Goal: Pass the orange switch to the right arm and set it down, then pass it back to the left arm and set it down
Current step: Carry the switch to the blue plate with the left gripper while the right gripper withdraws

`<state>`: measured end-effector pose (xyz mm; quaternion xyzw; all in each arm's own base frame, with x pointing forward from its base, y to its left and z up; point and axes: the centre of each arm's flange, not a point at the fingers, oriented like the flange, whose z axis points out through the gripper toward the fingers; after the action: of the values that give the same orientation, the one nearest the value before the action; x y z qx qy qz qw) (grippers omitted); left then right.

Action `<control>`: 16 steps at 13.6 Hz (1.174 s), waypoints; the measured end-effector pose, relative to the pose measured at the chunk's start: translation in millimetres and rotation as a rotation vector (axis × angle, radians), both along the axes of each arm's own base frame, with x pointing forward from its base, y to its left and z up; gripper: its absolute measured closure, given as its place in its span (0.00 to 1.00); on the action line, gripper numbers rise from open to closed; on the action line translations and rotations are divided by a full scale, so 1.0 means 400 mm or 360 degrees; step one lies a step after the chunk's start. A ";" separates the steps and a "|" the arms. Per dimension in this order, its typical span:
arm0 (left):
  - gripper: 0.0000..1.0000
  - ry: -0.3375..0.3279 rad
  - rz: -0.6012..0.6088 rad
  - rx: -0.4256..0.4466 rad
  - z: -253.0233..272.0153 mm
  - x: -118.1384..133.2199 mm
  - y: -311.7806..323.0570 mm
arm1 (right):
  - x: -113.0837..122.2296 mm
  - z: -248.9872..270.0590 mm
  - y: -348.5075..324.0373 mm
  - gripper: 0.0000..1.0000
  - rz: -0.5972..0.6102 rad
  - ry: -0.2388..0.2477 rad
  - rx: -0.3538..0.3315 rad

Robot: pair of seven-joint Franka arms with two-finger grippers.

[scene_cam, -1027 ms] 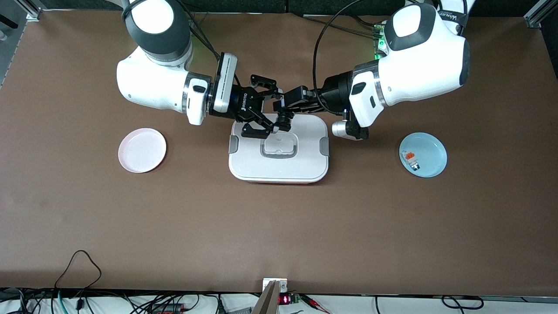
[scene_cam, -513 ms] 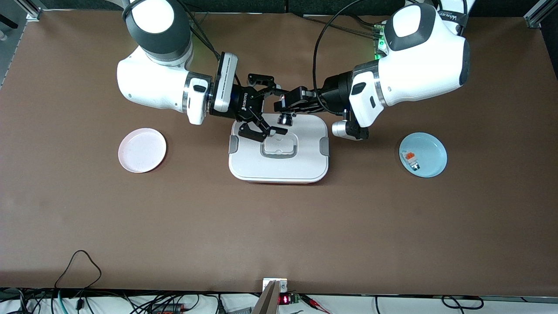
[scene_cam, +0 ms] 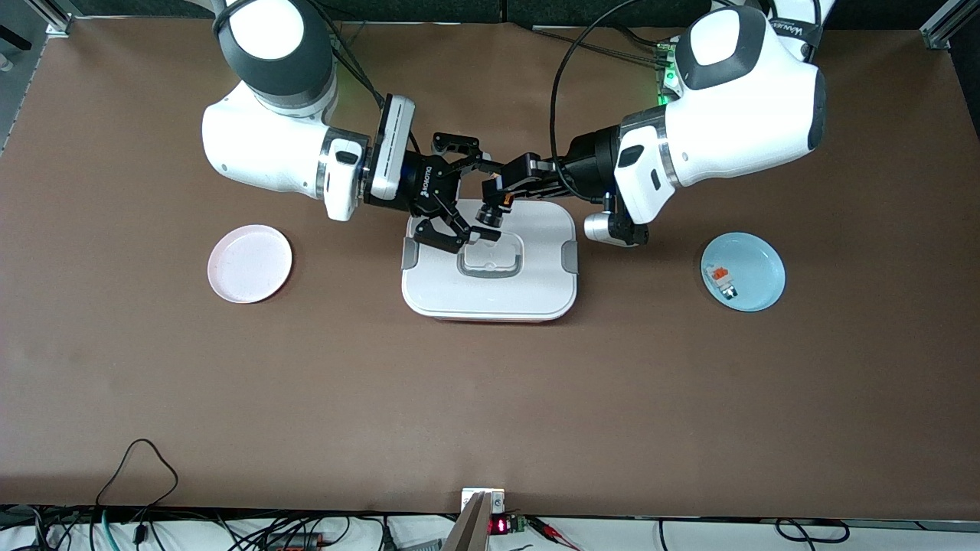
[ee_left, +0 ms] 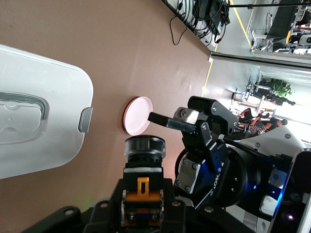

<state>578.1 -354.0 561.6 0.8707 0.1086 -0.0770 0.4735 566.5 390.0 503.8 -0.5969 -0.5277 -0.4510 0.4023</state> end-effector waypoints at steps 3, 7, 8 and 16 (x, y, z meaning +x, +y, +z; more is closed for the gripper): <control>0.67 0.0004 0.0035 0.0004 -0.003 0.018 0.029 | 0.009 -0.033 -0.021 0.00 -0.0036 -0.0020 -0.0089; 0.67 0.0050 0.0061 0.0107 -0.030 0.068 0.149 | 0.053 -0.062 -0.095 0.00 -0.0103 -0.0028 -0.0156; 0.67 0.0080 0.0046 0.0175 -0.043 0.079 0.195 | 0.067 -0.063 -0.120 0.00 -0.0115 -0.0049 -0.0189; 0.67 0.0384 -0.0064 0.0864 -0.222 0.108 0.553 | 0.134 -0.209 -0.363 0.00 -0.0211 0.0154 -0.0582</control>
<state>621.3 -132.8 473.0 0.9520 0.1633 -0.1573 0.2054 620.0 244.8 420.1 -0.7144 -0.5404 -0.3441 0.2814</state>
